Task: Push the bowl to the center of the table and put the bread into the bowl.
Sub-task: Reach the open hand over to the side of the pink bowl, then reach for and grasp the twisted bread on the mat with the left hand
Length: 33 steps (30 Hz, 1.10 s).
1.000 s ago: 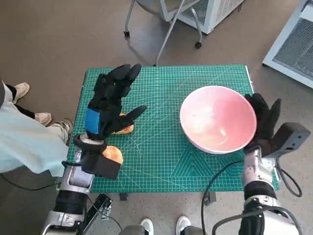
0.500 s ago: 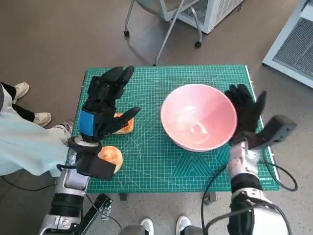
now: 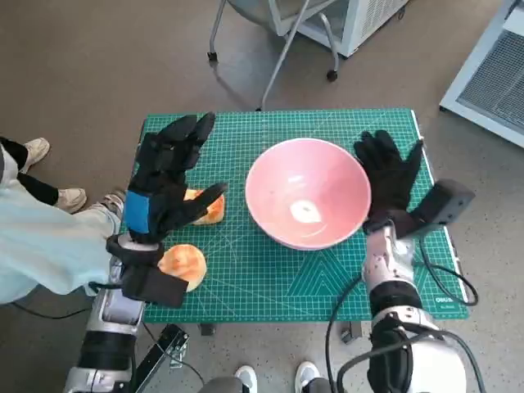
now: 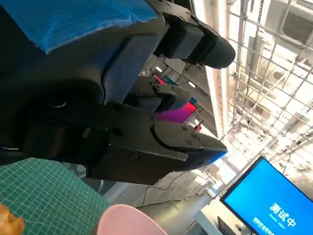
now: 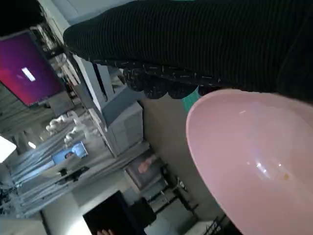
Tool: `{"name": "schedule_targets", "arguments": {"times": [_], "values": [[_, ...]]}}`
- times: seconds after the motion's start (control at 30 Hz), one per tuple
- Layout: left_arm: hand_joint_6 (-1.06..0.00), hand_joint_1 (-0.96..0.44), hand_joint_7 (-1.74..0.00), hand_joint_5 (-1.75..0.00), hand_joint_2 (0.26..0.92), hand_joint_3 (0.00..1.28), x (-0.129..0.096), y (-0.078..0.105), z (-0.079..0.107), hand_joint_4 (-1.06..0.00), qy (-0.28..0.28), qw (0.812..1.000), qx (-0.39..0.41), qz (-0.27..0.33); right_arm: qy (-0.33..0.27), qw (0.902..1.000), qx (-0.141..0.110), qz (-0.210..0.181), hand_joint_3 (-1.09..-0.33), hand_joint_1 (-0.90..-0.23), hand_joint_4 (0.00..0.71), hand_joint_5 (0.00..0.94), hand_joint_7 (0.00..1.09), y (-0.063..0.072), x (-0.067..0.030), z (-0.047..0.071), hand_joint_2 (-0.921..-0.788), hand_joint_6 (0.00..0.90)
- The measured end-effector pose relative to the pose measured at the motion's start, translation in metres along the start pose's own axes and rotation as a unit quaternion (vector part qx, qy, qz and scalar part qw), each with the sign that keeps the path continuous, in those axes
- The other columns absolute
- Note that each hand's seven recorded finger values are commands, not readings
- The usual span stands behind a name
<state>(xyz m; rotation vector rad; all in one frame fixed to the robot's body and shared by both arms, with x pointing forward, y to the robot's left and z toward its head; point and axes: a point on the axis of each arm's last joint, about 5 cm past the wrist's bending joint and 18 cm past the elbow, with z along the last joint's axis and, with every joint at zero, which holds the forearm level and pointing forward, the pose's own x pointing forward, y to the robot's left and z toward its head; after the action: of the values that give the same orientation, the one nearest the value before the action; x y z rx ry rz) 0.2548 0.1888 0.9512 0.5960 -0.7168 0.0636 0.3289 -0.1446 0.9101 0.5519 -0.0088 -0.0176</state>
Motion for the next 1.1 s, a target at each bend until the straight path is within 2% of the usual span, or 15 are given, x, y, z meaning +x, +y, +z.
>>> {"name": "schedule_targets", "arguments": {"times": [0.13, 0.4, 0.53, 0.67, 0.7, 0.73, 0.83, 0.9, 1.03, 1.1], "values": [[-0.19, -0.11, -0.65, -0.12, 0.921, 0.18, -0.002, 0.001, -0.001, -0.34, 0.006, 1.000, 0.002, 0.001, 0.008, 1.0000, 0.002, 0.001, -0.877, -0.457, 0.251, 0.018, 0.86, 0.001, -0.0002, -0.002, -0.921, 0.005], [-0.20, -0.10, -0.64, -0.12, 0.921, 0.18, -0.007, 0.003, -0.003, -0.35, 0.014, 1.000, 0.006, 0.003, 0.009, 0.9999, -0.010, 0.002, -0.880, -0.459, 0.258, 0.019, 0.83, -0.001, 0.0003, 0.000, -0.921, -0.001], [-0.20, -0.10, -0.64, -0.11, 0.921, 0.18, -0.008, 0.006, -0.002, -0.35, 0.012, 1.000, 0.010, 0.006, 0.002, 0.9996, -0.028, 0.000, -0.859, -0.471, 0.268, 0.024, 0.81, -0.004, 0.0012, 0.005, -0.921, -0.001], [-0.20, -0.10, -0.64, -0.11, 0.921, 0.17, -0.007, 0.013, -0.001, -0.35, 0.006, 1.000, 0.020, 0.002, -0.027, 0.9975, -0.065, 0.005, -0.841, -0.488, 0.262, 0.020, 0.81, -0.006, 0.0031, 0.014, -0.921, 0.010], [-0.20, -0.10, -0.64, -0.11, 0.921, 0.17, -0.006, 0.016, -0.001, -0.35, 0.004, 1.000, 0.025, -0.003, -0.042, 0.9955, -0.084, 0.010, -0.839, -0.491, 0.261, 0.020, 0.81, -0.006, 0.0037, 0.017, -0.921, 0.011], [-0.23, -0.09, -0.61, -0.10, 0.913, 0.14, -0.006, 0.019, -0.001, -0.37, 0.004, 1.000, 0.030, -0.007, -0.056, 0.9933, -0.100, 0.015, -0.786, -0.515, 0.287, 0.025, 0.79, -0.006, 0.0042, 0.021, -0.921, 0.063], [-0.25, -0.10, -0.57, -0.07, 0.916, 0.13, -0.005, 0.029, -0.002, -0.36, 0.002, 0.999, 0.045, -0.019, -0.100, 0.9835, -0.148, 0.031, -0.819, -0.513, 0.280, 0.010, 0.77, -0.007, 0.0058, 0.032, -0.921, 0.049], [-0.24, -0.09, -0.57, -0.06, 0.910, 0.11, -0.004, 0.037, -0.002, -0.36, 0.002, 0.998, 0.056, -0.033, -0.136, 0.9728, -0.181, 0.048, -0.827, -0.525, 0.283, 0.009, 0.77, -0.007, 0.0062, 0.041, -0.921, 0.044], [-0.23, -0.08, -0.57, -0.03, 0.868, 0.06, -0.001, 0.059, 0.000, -0.33, 0.005, 0.992, 0.080, -0.095, -0.208, 0.9482, -0.222, 0.091, -0.815, -0.553, 0.302, 0.015, 0.77, -0.008, 0.0045, 0.056, -0.921, 0.043], [-0.32, -0.07, -0.47, -0.02, 0.813, 0.05, 0.002, 0.070, 0.002, -0.34, 0.008, 0.987, 0.091, -0.134, -0.238, 0.9360, -0.235, 0.110, -0.795, -0.573, 0.331, 0.024, 0.76, -0.008, 0.0032, 0.062, -0.921, 0.069]]}}
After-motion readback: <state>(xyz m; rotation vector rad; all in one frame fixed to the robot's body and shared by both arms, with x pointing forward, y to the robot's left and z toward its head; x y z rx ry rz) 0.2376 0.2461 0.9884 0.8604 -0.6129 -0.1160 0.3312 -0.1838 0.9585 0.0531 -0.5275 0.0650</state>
